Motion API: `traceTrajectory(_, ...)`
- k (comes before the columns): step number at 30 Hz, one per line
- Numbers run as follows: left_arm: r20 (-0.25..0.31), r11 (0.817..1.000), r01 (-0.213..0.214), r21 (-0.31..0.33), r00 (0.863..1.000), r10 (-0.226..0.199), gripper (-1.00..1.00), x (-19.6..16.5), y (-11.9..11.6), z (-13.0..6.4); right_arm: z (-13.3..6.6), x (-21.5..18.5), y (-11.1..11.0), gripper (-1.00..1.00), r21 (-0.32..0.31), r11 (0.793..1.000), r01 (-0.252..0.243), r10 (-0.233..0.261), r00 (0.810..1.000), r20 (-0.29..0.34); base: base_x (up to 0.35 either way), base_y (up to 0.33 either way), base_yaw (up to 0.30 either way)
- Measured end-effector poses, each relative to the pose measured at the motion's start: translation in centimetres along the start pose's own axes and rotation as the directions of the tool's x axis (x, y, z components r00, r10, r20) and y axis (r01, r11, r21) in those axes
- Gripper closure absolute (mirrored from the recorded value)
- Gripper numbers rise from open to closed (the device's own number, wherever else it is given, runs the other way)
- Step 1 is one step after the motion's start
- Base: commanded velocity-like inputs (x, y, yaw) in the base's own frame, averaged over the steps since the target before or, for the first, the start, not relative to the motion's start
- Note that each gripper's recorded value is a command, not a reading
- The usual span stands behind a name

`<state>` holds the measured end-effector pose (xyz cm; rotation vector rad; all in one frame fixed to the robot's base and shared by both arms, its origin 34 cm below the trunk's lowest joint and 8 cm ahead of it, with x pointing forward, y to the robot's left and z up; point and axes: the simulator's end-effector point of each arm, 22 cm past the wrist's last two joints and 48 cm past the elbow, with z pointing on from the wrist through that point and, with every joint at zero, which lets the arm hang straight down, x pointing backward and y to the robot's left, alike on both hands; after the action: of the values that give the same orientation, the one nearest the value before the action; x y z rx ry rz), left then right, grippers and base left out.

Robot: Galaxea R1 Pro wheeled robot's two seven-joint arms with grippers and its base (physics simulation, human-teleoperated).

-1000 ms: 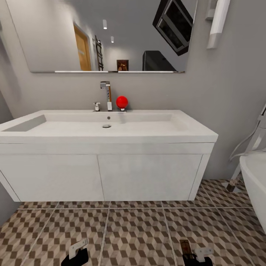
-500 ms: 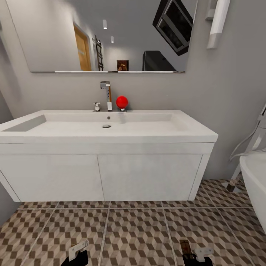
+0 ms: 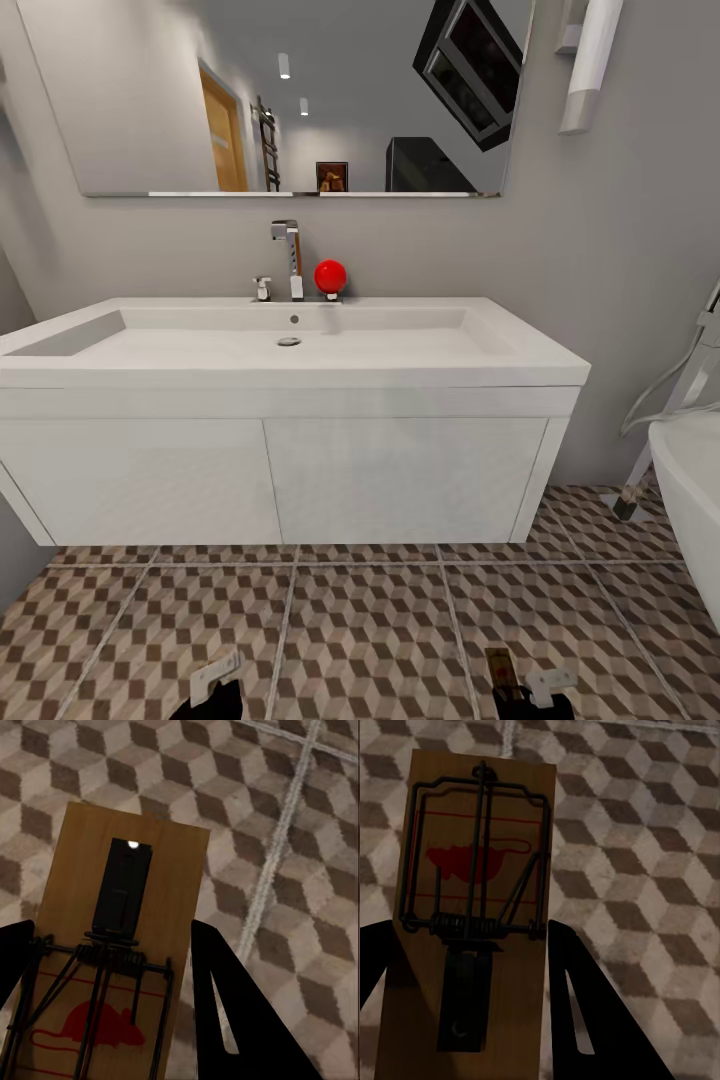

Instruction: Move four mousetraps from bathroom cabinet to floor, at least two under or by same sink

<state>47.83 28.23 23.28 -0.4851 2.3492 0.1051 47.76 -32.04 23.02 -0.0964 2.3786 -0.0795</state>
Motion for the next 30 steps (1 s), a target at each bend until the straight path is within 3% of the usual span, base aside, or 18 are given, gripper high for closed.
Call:
traceTrajectory(7, 0.047, 0.999, 0.01, 0.033, 0.999, -0.012, 1.0, -3.6, -1.6, 0.4, 0.6, -3.6, 0.4, 1.0, -0.007, 1.0, -0.003, 0.003, 0.997, 0.075, 0.0, 0.0, 0.0)
traceTrajectory(12, 0.005, 0.999, -0.002, 0.051, 1.0, 0.001, 1.0, -5.5, -2.7, 1.2, 1.3, -7.6, 0.2, 1.0, -0.003, 1.0, -0.016, 0.016, 0.991, 0.133, 0.0, 0.0, 0.0)
traceTrajectory(18, 0.026, 0.998, -0.005, 0.056, 1.0, 0.004, 1.0, -9.1, -3.5, 1.9, 2.3, -9.5, -1.1, 1.0, 0.062, 0.998, -0.027, 0.022, 0.996, 0.085, 0.0, 0.0, 0.0)
traceTrajectory(21, -0.061, 0.997, -0.016, 0.075, 0.998, 0.02, 1.0, -9.1, -4.9, 2.1, 2.7, -10.6, -1.3, 1.0, 0.068, 0.997, -0.028, 0.024, 0.998, 0.056, 0.0, 0.0, 0.0)
traceTrajectory(23, -0.085, 0.997, -0.018, 0.081, 0.996, 0.025, 1.0, -9.2, -5.2, 2.2, 2.8, -10.7, -1.3, 1.0, 0.065, 0.998, -0.026, 0.023, 0.998, 0.053, 0.0, 0.0, 0.0)
traceTrajectory(27, -0.006, 0.998, 0.005, 0.065, 1.0, -0.005, 1.0, -11.3, -4.7, 2.4, 2.8, -10.8, -1.3, 1.0, 0.063, 0.998, -0.024, 0.02, 0.998, 0.053, 0.0, 0.0, 0.0)
traceTrajectory(30, 0.014, 0.998, 0.013, 0.064, 1.0, -0.014, 1.0, -11.7, -4.7, 2.3, 2.8, -10.8, -1.3, 1.0, 0.062, 0.998, -0.022, 0.019, 0.998, 0.053, 0.0, 0.0, 0.0)
